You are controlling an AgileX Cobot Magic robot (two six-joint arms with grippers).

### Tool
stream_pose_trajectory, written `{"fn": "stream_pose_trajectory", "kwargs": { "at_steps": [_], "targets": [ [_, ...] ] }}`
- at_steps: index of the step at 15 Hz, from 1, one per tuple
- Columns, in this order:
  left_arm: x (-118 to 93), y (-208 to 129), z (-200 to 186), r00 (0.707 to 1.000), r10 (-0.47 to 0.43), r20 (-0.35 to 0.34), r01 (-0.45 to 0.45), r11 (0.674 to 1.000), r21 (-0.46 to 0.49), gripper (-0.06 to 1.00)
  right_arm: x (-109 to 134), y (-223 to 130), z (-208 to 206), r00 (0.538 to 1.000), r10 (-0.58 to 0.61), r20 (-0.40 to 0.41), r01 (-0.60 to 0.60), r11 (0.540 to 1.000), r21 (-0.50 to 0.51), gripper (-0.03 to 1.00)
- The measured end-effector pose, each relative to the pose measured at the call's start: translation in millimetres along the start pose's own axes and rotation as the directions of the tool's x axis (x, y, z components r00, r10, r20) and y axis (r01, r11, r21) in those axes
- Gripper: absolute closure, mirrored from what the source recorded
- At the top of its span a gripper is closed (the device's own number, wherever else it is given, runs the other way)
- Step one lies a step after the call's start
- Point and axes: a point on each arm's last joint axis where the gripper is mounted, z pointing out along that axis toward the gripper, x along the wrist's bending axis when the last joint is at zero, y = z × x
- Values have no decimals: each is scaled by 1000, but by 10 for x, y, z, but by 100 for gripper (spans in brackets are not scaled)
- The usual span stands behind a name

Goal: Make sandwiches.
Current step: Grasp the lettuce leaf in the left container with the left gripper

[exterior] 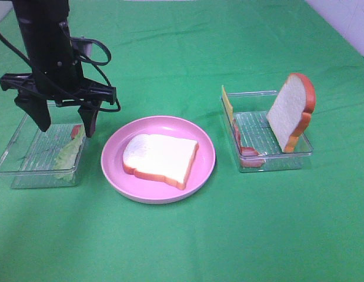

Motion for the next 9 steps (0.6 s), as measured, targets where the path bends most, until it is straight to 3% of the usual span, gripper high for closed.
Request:
{"fn": "stream_pose_trajectory", "kwargs": {
  "at_steps": [4,7,9],
  "targets": [
    [-53,103,292,1000,-1,8,2,1000,-4,25,0,0,0,1000,0,0,0,1000,0,29],
    [-72,133,380,1000,-5,16,5,1000,-7,35,0,0,0,1000,0,0,0,1000,0,29],
    [-82,162,379,1000,-5,27,6,999,-39,48,0,0,0,1000,0,0,0,1000,0,29]
  ]
}}
